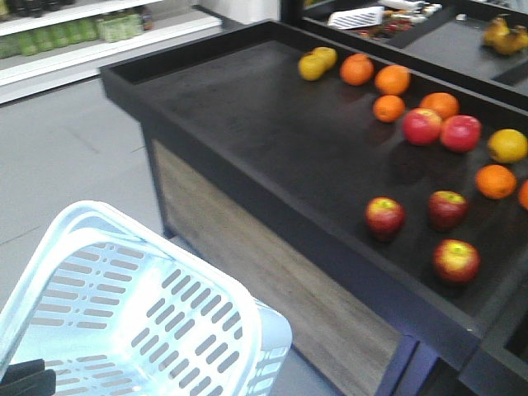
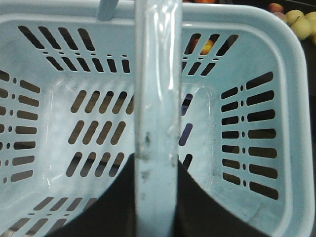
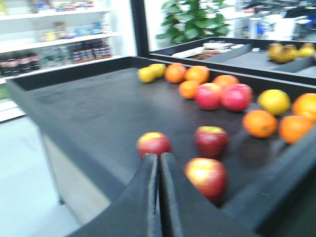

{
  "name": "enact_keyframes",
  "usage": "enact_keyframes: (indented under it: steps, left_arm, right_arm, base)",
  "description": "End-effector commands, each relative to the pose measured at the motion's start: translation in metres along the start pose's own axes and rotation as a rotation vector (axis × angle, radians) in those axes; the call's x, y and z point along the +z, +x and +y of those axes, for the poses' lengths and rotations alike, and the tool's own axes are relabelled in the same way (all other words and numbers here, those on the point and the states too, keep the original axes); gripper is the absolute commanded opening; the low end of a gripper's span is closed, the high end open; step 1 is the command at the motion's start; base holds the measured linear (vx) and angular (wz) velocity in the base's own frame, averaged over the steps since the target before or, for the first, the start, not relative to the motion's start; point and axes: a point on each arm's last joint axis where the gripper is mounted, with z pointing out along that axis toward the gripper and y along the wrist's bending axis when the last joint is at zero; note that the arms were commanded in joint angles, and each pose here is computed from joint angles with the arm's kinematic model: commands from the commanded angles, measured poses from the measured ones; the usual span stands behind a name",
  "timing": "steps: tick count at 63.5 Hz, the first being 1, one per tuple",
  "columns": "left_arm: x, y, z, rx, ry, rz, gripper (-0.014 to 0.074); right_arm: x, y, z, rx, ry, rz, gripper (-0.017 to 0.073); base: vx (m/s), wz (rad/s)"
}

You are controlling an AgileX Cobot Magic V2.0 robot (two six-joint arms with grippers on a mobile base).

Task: Pick three apples into basket with both arms
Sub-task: 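Back the base away from the table holding the basket, then turn the base across the aisle carrying the basket in the left gripper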

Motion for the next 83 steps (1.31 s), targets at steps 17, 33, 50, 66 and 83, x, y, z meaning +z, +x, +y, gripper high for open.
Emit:
enact_keyframes:
  steps: [17,33,50,66,83]
  left_arm:
    - [-0.0051,-0.0176,-0.0014,-0.030,-0.005,-0.121,-0.0006]
    - [-0.0051,-0.0176,-0.0014,-0.030,-0.005,-0.121,-0.0006]
    - [-0.0051,-0.0176,-0.0014,-0.030,-0.005,-0.121,-0.0006]
    - [-0.0051,-0.0176,-0.0014,-0.030,-0.005,-0.121,-0.0006]
    - [-0.0051,-0.0176,-0.0014,-0.030,-0.005,-0.121,-0.0006]
  right_arm:
    - [-0.0004,-0.0029,-0.0001,-0.017,0.002,-0.074,-0.0004]
    - [-0.0004,-0.0029,-0.0001,-0.017,0.002,-0.074,-0.0004]
    - [-0.0004,-0.0029,-0.0001,-0.017,0.002,-0.074,-0.0004]
    - [-0.0004,-0.0029,-0.0001,-0.017,0.002,-0.074,-0.0004]
    - [-0.0004,-0.0029,-0.0001,-0.017,0.002,-0.074,-0.0004]
  base:
    - [-0.14,0.54]
    - [-0.12,0.50]
    - [-0.10,0.46]
    - [-0.07,0.42]
    - [-0.02,0.35]
